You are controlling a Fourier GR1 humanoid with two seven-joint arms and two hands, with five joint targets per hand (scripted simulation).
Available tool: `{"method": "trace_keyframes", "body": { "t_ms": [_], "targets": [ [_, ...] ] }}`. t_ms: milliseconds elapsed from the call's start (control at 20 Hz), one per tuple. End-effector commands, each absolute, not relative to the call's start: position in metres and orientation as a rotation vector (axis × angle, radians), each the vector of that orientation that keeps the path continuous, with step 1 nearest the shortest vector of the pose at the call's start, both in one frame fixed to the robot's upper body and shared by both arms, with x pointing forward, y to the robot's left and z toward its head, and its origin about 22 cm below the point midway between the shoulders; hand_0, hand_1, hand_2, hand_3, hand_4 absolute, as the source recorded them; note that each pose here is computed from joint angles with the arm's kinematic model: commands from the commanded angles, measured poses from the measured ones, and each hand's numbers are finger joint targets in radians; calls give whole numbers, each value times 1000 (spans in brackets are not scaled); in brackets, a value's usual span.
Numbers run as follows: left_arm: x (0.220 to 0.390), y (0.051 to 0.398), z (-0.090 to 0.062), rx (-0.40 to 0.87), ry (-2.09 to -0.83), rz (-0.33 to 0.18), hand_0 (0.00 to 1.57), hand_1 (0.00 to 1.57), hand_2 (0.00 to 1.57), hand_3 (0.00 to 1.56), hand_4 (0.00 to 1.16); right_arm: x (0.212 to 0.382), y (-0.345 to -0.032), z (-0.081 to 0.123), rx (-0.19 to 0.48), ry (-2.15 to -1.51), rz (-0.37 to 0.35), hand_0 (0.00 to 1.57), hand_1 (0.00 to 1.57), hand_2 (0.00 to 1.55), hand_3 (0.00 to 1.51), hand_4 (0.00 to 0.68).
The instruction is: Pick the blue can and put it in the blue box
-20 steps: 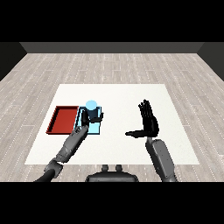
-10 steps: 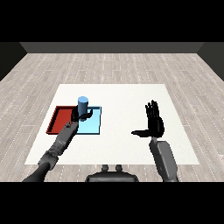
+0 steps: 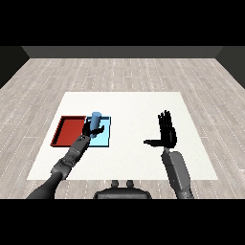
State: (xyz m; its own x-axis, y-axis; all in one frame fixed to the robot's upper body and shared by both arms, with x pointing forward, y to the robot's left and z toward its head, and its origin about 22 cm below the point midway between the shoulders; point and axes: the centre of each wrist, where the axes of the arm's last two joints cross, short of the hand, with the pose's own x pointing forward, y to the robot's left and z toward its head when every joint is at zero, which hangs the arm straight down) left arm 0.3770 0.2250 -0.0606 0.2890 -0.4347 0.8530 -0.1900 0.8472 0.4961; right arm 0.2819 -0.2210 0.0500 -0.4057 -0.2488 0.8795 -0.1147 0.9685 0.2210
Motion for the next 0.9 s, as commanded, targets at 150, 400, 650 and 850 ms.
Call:
{"method": "trace_keyframes", "body": {
  "t_ms": [150, 400, 650, 850],
  "targets": [
    [363, 227, -79, 508, -1141, -9, 804, 804, 890, 1140, 753, 284, -239, 54, 256, -1997, -219, 0, 0, 0, 0, 0],
    [374, 230, -68, 667, -1061, -165, 0, 0, 0, 0, 0, 286, -238, 58, 282, -2000, -188, 0, 0, 0, 0, 0],
    [365, 222, -79, 711, -1118, -89, 0, 0, 0, 0, 0, 277, -230, 65, 268, -2028, -149, 0, 0, 0, 0, 0],
    [374, 240, -65, 715, -1229, -11, 0, 0, 0, 0, 0, 274, -239, 63, 274, -2021, -143, 0, 0, 0, 0, 0]
  ]
}}
